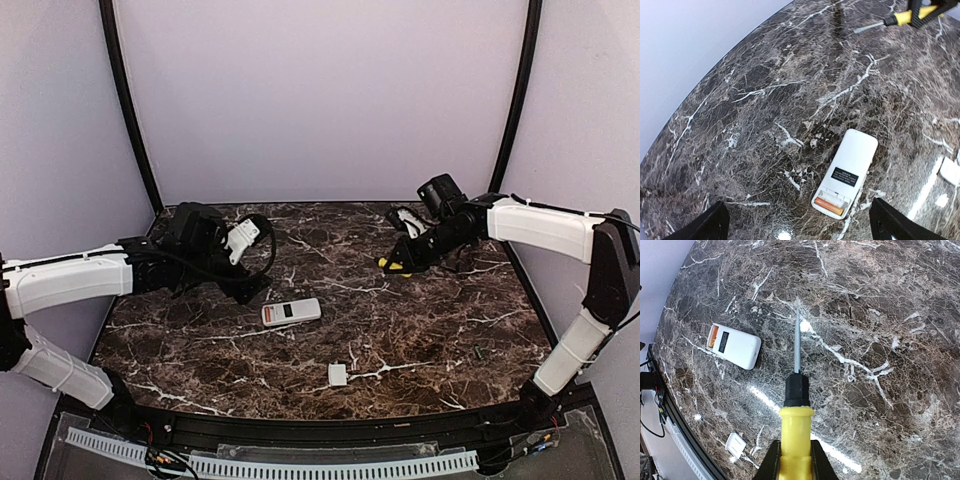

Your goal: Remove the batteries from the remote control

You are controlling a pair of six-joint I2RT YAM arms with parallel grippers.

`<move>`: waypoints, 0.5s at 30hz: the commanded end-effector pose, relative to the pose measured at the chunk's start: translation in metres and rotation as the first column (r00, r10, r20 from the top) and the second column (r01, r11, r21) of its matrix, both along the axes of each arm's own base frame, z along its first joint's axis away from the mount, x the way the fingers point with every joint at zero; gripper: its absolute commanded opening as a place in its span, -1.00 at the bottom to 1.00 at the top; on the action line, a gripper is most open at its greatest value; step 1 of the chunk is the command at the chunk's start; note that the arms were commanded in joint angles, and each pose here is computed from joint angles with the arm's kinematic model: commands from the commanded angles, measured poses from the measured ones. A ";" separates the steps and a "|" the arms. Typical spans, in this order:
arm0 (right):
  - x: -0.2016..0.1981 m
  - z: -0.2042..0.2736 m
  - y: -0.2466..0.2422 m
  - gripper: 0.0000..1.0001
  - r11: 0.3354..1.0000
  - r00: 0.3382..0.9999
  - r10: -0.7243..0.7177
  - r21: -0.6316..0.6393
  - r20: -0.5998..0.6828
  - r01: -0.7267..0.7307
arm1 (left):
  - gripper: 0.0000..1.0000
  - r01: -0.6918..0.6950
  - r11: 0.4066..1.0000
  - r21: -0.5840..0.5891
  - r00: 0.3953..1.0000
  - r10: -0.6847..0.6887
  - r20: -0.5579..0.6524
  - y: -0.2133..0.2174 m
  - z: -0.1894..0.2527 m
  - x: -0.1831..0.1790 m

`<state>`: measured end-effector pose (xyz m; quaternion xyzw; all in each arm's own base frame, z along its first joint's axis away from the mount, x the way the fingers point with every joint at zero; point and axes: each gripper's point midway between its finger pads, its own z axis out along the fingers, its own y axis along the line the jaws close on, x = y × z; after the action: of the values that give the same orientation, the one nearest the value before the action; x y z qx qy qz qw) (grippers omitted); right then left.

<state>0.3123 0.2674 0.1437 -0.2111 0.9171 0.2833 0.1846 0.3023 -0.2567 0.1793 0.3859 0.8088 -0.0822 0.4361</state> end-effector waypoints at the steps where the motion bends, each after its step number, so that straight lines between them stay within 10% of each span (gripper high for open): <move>1: 0.010 0.018 0.007 -1.00 0.999 0.999 0.024 0.037 0.045 -0.026 | 0.97 0.294 0.950 0.106 0.955 -0.295 -0.005 -0.002 -0.012 -0.033; 6: 0.012 0.023 0.010 -1.00 0.998 0.997 0.045 0.045 0.064 -0.048 | 0.97 0.526 0.830 0.185 0.850 -0.522 -0.075 0.007 -0.037 -0.060; 15: 0.006 0.021 0.009 -1.00 0.996 0.996 0.050 0.068 0.072 -0.054 | 0.96 0.576 0.814 0.079 0.817 -0.568 -0.101 0.020 -0.049 -0.037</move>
<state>0.3171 0.2771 0.1618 -0.2351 0.9008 0.3030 0.2034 0.2752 -0.2271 0.1409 0.6011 0.7038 -0.1308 0.3551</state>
